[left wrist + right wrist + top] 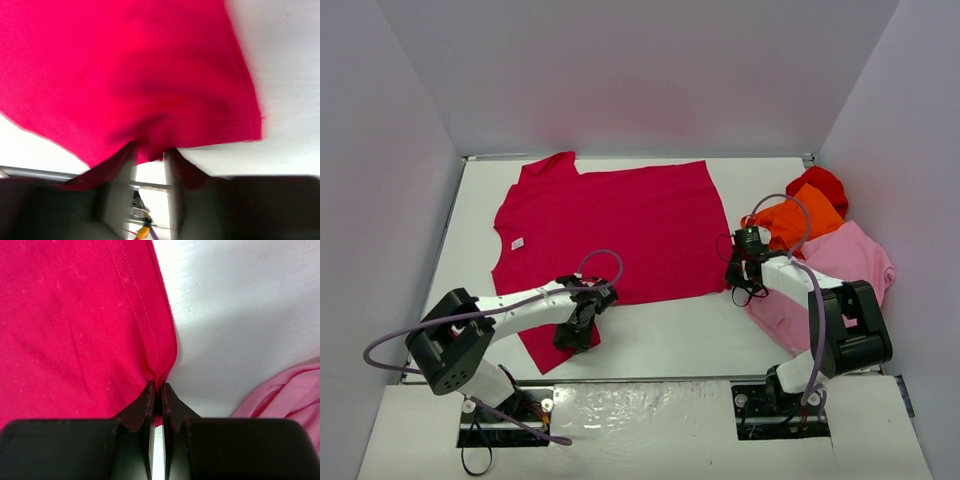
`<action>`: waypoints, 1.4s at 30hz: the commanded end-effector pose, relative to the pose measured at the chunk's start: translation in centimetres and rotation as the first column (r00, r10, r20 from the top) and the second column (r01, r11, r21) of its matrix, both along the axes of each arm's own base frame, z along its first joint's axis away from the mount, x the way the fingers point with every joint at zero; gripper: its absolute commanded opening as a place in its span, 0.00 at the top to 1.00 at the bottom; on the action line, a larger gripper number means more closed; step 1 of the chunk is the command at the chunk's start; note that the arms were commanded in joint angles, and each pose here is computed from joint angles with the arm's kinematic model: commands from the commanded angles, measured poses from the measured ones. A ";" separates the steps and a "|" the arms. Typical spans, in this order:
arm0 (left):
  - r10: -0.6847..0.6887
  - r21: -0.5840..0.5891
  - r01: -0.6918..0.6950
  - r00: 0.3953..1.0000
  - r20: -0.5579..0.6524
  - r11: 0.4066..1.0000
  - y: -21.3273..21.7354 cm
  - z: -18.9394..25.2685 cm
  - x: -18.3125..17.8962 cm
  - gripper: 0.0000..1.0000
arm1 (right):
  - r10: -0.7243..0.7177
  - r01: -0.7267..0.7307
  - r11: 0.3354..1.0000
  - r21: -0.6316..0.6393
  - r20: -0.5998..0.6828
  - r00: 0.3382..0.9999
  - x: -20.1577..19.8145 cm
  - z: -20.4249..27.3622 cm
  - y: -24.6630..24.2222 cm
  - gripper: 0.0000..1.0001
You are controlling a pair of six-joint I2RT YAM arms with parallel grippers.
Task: Fold and stack the t-shirts
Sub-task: Grap the side of the flattened tshirt closest away from the robot with both arms
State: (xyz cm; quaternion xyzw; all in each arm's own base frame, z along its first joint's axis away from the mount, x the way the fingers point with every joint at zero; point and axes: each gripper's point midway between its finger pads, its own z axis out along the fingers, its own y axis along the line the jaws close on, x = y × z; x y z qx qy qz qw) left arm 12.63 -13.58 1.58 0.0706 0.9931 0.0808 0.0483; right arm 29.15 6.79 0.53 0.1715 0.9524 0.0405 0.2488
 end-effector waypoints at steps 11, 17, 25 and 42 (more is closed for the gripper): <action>-0.021 -0.157 0.019 1.000 -0.013 0.987 -1.9 0.5 -0.8 1.00 | 0.003 -0.006 0.999 -0.035 -0.088 0.996 -2.9 -0.9 -0.5 1.00; -0.015 -0.100 0.021 0.998 0.063 0.995 -0.8 5.7 1.1 1.00 | 0.004 -0.006 0.999 -0.045 -0.059 0.998 -2.5 -0.2 -0.7 1.00; -0.017 0.027 0.013 0.985 0.172 1.000 2.3 10.6 6.9 1.00 | 0.039 -0.036 0.998 -0.058 0.048 0.998 0.0 3.3 -0.5 1.00; -0.004 0.025 -0.005 0.941 0.339 1.000 4.4 18.8 19.9 1.00 | 0.083 -0.063 0.994 -0.087 0.240 0.967 10.2 11.2 1.1 1.00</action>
